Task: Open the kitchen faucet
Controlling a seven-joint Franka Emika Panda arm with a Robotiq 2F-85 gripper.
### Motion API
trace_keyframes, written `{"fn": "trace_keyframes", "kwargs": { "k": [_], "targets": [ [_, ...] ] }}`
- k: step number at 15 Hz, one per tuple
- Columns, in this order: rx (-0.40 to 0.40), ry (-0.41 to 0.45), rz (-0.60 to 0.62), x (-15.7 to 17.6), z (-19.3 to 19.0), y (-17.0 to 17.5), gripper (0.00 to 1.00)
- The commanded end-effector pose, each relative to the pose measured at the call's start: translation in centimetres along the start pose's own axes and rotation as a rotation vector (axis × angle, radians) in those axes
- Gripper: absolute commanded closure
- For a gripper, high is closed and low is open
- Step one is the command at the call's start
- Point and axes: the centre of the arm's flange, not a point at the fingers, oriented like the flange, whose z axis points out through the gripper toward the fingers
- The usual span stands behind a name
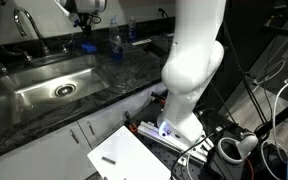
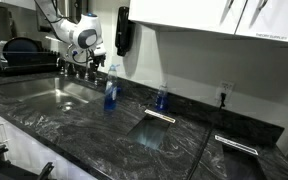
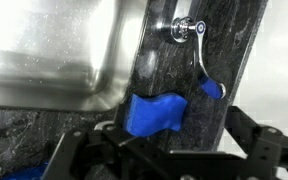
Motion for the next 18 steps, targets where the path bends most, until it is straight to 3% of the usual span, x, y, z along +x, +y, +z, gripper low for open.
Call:
{"fn": "trace_keyframes", "kwargs": {
  "k": [1,18],
  "targets": [
    [-0.01,-0.029,0.022,0.6,2.8,-2.1,0.0],
    [-0.003,-0.031,0.018,0.9,7.3,-4.8,0.0]
  ]
}}
